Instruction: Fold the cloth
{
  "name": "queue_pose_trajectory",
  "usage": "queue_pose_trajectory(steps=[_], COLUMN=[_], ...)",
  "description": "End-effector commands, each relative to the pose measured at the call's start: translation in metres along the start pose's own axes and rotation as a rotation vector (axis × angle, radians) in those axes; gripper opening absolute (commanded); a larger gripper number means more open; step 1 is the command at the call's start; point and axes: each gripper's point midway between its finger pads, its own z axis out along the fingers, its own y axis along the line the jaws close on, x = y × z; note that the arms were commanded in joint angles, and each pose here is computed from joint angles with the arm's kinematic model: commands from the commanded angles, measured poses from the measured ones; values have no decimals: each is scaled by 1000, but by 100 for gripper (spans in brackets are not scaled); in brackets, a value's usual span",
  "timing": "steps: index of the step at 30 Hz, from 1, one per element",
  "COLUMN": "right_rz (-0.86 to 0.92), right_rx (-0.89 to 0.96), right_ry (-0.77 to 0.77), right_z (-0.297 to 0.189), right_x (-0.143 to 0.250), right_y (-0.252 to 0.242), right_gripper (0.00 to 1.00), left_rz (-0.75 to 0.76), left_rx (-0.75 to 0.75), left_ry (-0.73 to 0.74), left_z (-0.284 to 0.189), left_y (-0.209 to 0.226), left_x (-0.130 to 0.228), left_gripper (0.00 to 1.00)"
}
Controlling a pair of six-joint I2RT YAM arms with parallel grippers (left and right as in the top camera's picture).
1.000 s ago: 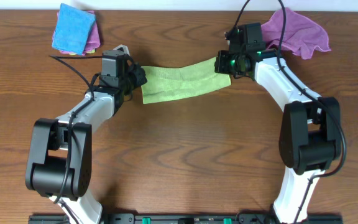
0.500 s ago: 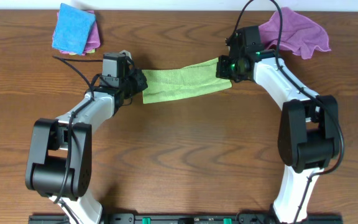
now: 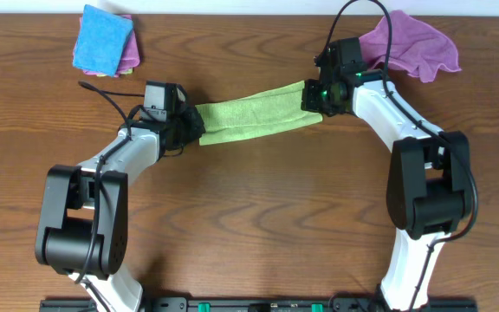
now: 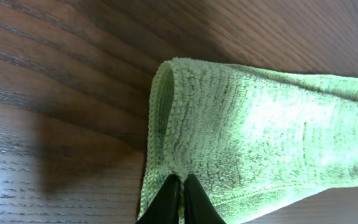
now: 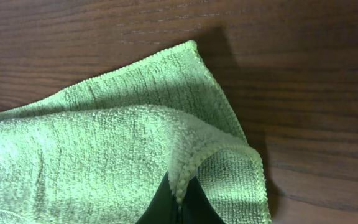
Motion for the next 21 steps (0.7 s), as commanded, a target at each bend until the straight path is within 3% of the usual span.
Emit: queue_pose_trajectory(steps=[1,18,20,21], right_rz=[-1,0,1,0], right_rx=[10,53,54,53], right_ry=[-9,-19,-17,-19], right_z=[1,1,0,0], right_x=[-5,-7,-6,-7], right_y=[-3,-10,-11,-10], right_gripper=[1,4,49,60], left_rz=[16,49,51,53], left_rx=[13,29,31,36], left_ry=[5,58,54,47], left_z=[1,6,6,6], left_y=[-3,-18,-19,-20], left_x=[-3,18,17,15], left_gripper=[6,6,6,6])
